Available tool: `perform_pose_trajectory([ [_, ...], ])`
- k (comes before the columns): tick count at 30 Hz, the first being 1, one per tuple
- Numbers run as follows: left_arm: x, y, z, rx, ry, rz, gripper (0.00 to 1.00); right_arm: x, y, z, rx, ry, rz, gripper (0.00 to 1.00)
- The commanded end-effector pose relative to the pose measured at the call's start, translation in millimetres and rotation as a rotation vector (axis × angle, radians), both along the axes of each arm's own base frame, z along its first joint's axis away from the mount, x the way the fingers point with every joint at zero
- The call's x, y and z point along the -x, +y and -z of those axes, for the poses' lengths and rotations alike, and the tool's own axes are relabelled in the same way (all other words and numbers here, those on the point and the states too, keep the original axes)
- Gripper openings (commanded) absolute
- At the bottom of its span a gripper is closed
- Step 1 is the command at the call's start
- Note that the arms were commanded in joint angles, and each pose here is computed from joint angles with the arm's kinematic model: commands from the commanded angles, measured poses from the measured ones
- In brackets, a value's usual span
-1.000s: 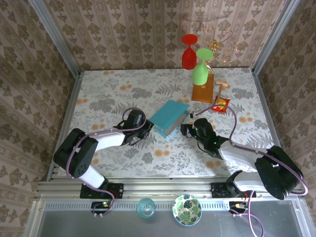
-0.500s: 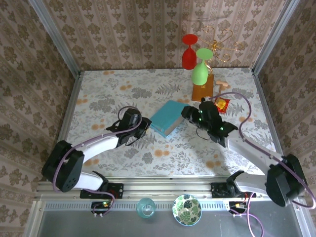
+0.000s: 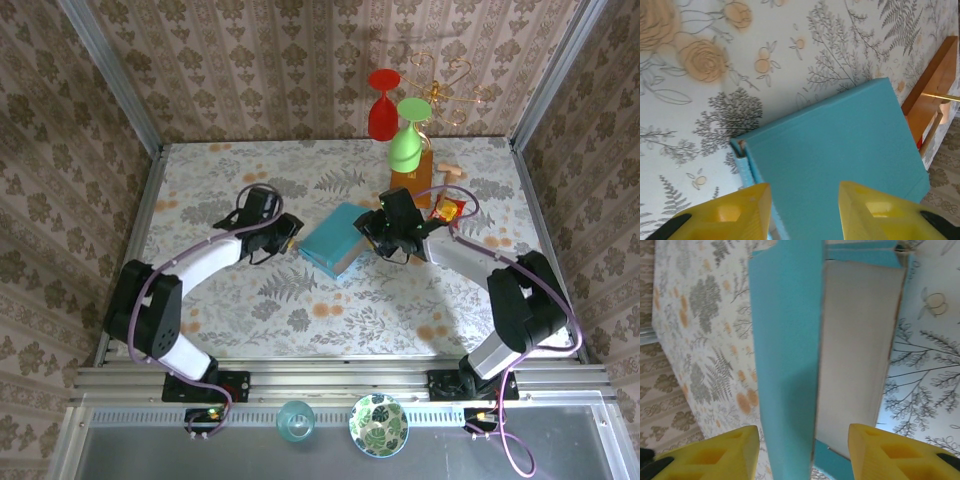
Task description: Fold the paper box
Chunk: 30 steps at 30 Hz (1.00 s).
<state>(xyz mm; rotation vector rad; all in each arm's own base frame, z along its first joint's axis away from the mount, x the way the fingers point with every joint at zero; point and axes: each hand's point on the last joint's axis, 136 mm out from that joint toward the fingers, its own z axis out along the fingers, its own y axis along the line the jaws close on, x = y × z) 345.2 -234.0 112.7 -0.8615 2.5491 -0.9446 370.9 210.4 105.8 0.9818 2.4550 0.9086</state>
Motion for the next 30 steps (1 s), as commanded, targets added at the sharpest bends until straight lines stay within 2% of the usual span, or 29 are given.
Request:
perform_pose_trajectory([
  [1,18.8,7.5,20.8,-0.104,0.105,0.101,0.44,8.4,-5.0,17.9,0.021,0.115,0.013,0.51],
  [6,20.9,-1.9,37.5,-0.042,0.151,0.093,0.46,10.6,-9.8,41.0,0.060,0.166,0.003,0.50],
  [13,26.2,-6.3,56.8,-0.017,0.199,0.088,0.47,15.2,-16.1,62.1,0.107,0.214,-0.013,0.50],
  [18,25.1,-10.4,71.1,0.021,0.200,0.074,0.46,19.5,-16.1,77.0,0.111,0.248,-0.023,0.49],
  [22,23.0,-14.2,77.0,0.030,0.198,0.079,0.43,20.7,-17.2,83.2,0.112,0.256,-0.022,0.49],
  [30,30.2,-11.0,96.2,0.011,0.227,0.081,0.27,23.8,-19.2,89.9,0.077,0.266,-0.012,0.43],
])
